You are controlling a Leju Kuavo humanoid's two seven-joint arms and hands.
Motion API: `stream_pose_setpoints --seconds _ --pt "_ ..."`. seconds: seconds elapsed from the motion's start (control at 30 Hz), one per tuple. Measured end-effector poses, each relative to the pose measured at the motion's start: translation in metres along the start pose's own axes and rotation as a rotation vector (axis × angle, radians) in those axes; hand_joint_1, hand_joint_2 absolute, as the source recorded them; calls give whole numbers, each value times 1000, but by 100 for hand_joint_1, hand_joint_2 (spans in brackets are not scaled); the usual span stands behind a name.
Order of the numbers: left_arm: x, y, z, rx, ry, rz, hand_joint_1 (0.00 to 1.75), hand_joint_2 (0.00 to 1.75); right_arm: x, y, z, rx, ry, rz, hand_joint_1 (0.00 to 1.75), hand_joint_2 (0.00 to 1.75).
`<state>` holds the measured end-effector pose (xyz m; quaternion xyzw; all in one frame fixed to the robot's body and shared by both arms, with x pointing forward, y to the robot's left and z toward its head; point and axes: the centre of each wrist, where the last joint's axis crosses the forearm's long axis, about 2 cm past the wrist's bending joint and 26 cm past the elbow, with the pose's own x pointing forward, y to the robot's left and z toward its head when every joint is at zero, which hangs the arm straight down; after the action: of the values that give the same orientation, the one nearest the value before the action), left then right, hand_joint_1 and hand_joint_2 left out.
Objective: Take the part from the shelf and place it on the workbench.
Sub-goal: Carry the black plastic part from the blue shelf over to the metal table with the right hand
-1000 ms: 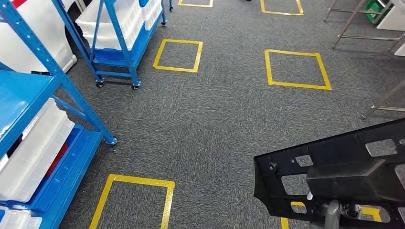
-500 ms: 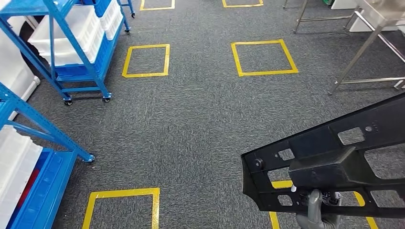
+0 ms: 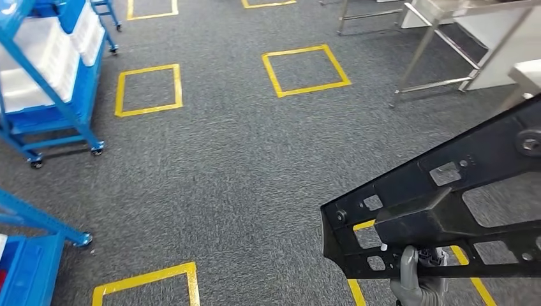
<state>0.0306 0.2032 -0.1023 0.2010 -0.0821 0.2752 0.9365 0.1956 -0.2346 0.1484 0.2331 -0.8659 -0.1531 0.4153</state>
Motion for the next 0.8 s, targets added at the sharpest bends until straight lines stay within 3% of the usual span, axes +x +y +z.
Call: stream_pose_setpoints --seconds 0.33,0.6,0.8 --pt "4 -5 1 -95 -57 -30 0 175 19 -8 -6 13 -34 97 175 175" --pt "10 20 -16 -169 -117 -34 0 175 38 -15 -4 48 -89 212 175 175" --pt "13 25 -21 -212 -163 -84 0 175 51 -21 -13 90 -138 388 175 175"
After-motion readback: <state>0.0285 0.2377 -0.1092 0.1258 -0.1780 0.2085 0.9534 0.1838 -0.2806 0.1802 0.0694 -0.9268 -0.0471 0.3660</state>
